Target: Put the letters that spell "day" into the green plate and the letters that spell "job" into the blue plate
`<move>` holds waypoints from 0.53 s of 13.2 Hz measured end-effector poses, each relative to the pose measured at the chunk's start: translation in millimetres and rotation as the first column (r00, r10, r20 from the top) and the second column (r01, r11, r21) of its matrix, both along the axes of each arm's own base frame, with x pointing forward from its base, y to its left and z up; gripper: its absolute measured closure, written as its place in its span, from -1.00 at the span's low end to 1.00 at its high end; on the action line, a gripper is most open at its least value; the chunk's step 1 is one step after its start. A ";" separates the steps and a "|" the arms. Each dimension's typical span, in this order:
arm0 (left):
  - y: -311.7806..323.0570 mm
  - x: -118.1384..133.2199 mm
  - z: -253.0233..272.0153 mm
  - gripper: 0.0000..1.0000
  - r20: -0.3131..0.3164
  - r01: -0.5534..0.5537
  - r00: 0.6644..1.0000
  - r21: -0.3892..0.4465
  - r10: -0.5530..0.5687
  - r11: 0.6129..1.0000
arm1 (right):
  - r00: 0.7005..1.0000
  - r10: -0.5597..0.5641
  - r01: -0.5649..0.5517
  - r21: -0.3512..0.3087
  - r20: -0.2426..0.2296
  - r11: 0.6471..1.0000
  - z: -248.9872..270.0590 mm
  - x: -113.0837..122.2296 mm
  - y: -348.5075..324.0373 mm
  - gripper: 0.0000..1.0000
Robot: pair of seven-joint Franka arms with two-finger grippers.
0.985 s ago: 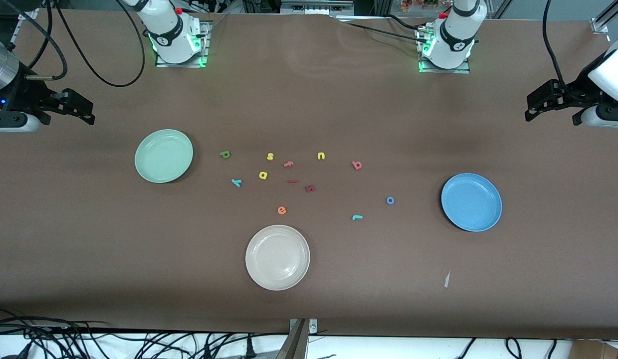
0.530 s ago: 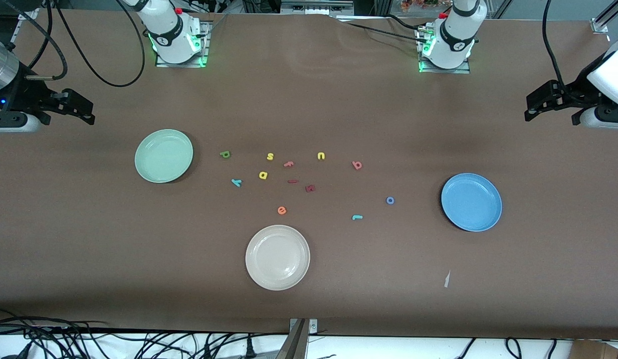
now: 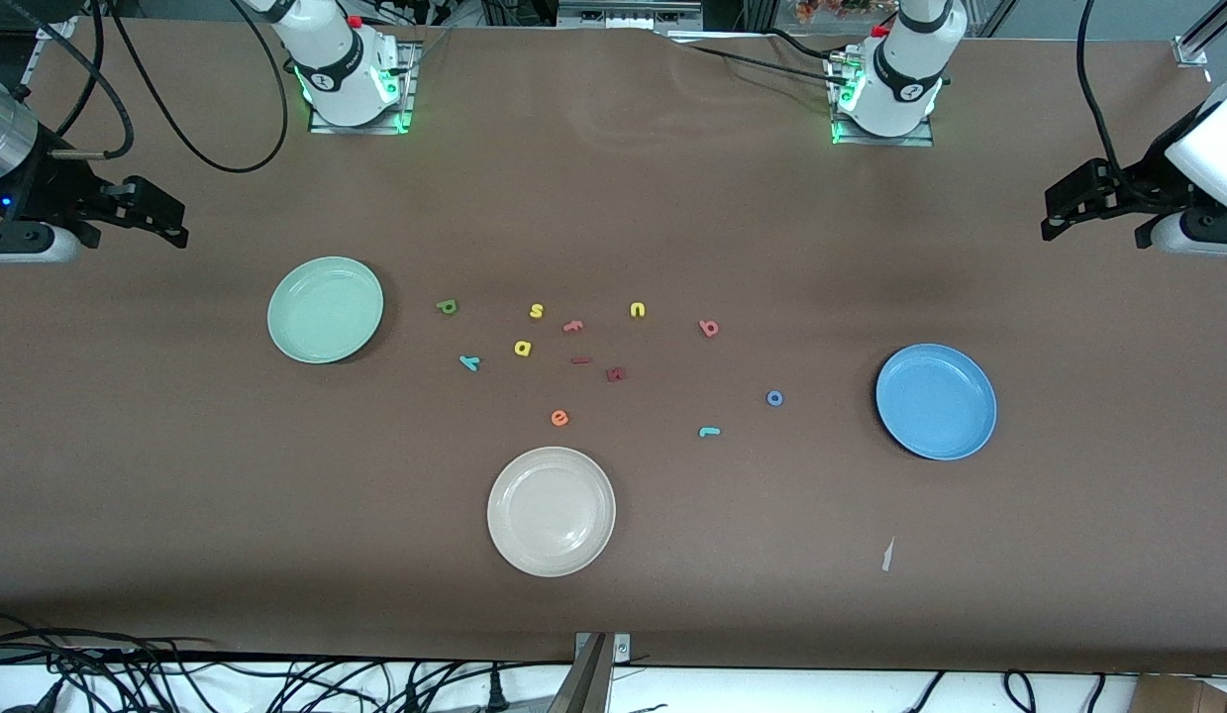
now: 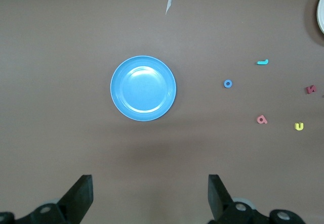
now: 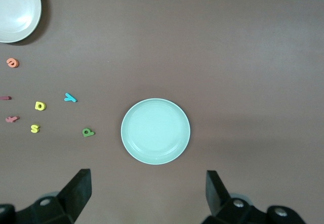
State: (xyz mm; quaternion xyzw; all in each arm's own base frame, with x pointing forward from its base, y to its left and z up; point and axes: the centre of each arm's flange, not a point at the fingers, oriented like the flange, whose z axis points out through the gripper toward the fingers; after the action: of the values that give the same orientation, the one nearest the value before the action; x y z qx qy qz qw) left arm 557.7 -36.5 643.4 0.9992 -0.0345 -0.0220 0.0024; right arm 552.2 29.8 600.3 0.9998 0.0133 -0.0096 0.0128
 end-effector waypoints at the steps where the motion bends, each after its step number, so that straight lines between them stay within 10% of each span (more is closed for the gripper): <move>1: 0.0 -0.3 -0.2 -1.00 -0.003 0.000 1.000 0.000 0.000 1.000 | 1.000 0.000 0.000 0.000 0.000 1.000 0.0 0.0 0.0 -1.00; 7: -1.9 -1.9 -1.0 -1.00 -0.015 0.004 1.000 0.001 -0.004 1.000 | 1.000 -0.001 0.001 0.000 -0.001 1.000 -0.4 0.0 -0.5 -1.00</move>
State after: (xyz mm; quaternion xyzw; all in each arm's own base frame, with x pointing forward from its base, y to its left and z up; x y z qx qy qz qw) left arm 555.9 -38.4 642.4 0.9989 -0.0364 -0.0294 0.0022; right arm 552.2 29.3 599.9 0.9998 0.0128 -0.0100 0.0126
